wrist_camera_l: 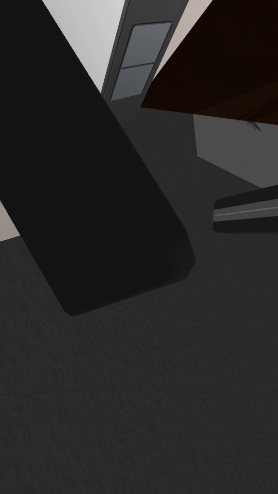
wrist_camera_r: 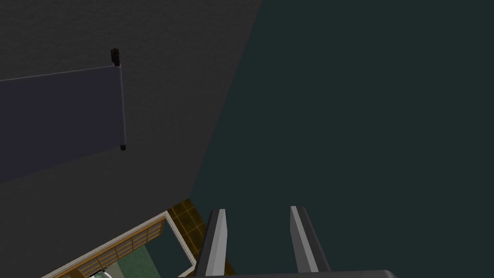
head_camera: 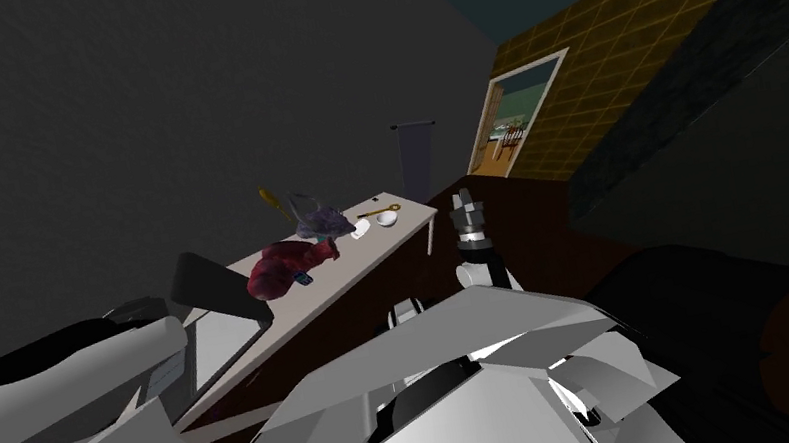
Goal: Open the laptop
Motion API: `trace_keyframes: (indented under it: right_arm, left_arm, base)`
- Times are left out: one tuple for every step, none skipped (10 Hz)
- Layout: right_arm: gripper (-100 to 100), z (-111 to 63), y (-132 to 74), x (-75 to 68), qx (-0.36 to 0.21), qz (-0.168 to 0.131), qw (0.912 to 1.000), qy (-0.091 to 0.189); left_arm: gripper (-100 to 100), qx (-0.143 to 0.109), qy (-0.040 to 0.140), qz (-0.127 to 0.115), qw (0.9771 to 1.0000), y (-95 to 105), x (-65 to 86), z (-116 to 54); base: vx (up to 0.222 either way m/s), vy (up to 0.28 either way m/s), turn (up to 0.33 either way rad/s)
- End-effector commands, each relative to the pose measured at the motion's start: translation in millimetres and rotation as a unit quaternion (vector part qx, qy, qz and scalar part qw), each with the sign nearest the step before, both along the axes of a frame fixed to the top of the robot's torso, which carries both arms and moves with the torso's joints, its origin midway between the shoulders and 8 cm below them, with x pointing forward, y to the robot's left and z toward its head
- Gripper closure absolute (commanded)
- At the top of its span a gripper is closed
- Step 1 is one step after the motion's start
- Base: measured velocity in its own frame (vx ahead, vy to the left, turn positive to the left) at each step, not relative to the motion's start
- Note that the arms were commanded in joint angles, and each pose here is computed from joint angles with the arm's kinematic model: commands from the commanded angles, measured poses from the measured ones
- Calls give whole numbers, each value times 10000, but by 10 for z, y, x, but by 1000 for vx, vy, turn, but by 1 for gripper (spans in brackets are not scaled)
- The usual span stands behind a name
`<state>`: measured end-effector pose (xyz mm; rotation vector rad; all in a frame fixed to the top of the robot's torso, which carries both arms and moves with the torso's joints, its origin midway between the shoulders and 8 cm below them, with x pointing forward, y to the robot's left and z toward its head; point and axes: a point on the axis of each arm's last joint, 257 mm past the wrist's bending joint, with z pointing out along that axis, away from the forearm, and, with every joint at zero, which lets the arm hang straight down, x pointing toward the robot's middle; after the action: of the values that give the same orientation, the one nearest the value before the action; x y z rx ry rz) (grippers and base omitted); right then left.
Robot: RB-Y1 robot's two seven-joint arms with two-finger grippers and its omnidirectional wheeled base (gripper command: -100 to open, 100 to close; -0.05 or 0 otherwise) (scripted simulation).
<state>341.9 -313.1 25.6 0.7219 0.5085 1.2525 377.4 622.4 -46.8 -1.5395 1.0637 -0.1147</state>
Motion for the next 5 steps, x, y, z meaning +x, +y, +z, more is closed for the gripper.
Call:
trace_keyframes:
  right_arm:
    - [0, 0, 0, 0, 0, 0, 10000, 0]
    - [0, 0, 0, 0, 0, 1, 10000, 0]
    - [0, 0, 0, 0, 0, 0, 10000, 0]
    - [0, 0, 0, 0, 0, 0, 10000, 0]
    - [0, 0, 0, 0, 0, 0, 10000, 0]
  left_arm:
    - [100, -1, -3, -190, 9998, -185, -2, 9]
    - [100, -8, 1, -315, 9995, -301, -6, 5]
    - [100, -37, 31, -427, 9991, -404, -12, -26]
    - [100, -54, 47, -548, 9985, -516, -21, -40]
    - [100, -14, 0, -573, 9984, -542, -21, 10]
  base:
    - [82, 0, 86]
    - [88, 3, 133]
    - [116, -1, 269]
    - [123, -12, 218]
    - [88, -9, 91]
